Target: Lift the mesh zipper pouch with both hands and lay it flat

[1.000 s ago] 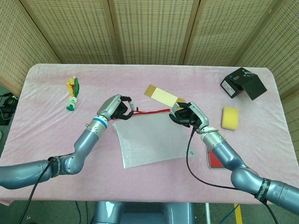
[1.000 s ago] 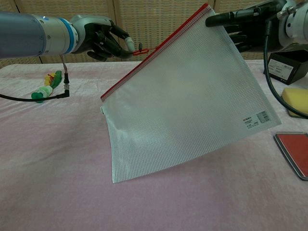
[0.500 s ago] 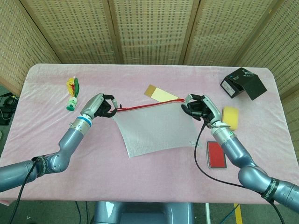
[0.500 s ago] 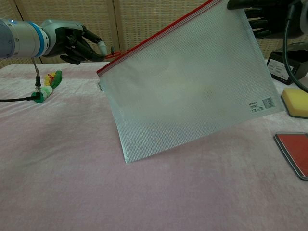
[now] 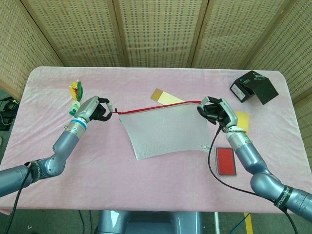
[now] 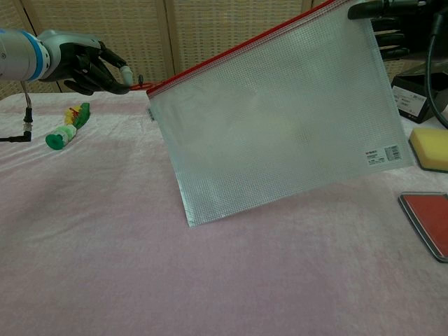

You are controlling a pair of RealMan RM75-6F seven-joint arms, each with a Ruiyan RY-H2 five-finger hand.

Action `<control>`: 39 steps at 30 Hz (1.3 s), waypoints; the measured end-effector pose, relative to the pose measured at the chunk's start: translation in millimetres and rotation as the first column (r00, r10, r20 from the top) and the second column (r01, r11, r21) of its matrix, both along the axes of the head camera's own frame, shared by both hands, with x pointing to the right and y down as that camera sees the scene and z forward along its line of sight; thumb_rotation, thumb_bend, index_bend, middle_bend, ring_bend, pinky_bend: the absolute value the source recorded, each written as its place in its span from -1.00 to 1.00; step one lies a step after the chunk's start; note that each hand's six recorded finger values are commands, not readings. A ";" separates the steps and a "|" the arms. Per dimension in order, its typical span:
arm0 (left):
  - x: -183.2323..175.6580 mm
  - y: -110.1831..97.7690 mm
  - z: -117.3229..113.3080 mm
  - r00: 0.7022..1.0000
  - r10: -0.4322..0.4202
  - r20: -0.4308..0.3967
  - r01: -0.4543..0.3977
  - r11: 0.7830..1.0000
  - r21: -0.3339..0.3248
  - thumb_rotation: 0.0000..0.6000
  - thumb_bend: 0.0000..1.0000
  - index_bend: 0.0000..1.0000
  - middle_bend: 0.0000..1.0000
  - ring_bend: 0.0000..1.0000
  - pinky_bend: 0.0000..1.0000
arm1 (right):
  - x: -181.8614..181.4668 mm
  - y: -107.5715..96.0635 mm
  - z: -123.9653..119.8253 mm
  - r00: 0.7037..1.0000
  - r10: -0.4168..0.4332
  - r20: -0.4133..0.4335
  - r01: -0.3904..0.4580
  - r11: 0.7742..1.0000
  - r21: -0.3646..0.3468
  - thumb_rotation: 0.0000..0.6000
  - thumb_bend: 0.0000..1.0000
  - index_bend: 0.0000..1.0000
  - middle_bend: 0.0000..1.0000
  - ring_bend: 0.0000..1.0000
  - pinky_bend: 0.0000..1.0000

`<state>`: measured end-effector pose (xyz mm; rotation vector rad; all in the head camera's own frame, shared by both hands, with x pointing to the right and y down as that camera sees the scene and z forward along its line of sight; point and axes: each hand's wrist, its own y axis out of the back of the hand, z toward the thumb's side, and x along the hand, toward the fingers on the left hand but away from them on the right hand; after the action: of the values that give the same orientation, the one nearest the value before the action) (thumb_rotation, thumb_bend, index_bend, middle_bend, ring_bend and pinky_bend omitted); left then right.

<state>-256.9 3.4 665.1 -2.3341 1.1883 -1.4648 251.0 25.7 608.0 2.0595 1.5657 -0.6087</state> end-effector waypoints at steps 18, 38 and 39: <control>-5.3 -4.0 3.6 0.999 0.007 0.051 -0.006 1.000 -0.029 1.00 -0.14 0.36 0.95 0.81 1.00 | 5.4 0.3 7.3 0.999 -0.013 -0.040 0.013 1.000 -0.009 1.00 0.28 0.32 0.94 0.92 1.00; -57.0 -4.8 -49.5 0.990 0.021 0.142 -0.053 0.972 0.227 1.00 -1.00 -1.00 -0.21 -0.18 0.29 | 69.4 10.3 -22.4 0.650 -0.157 -0.744 0.440 0.875 0.200 1.00 -1.00 -0.90 0.33 0.42 0.65; -63.7 -2.6 -54.0 0.986 0.024 0.168 -0.067 0.965 0.255 1.00 -1.00 -1.00 -0.64 -0.60 -0.14 | 75.4 13.2 -25.7 0.605 -0.145 -0.783 0.473 0.856 0.207 1.00 -1.00 -0.89 0.03 0.12 0.27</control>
<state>-320.6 0.8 611.1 -2.0151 1.1937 -1.3625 326.4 38.9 582.2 2.6193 1.8610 -1.5661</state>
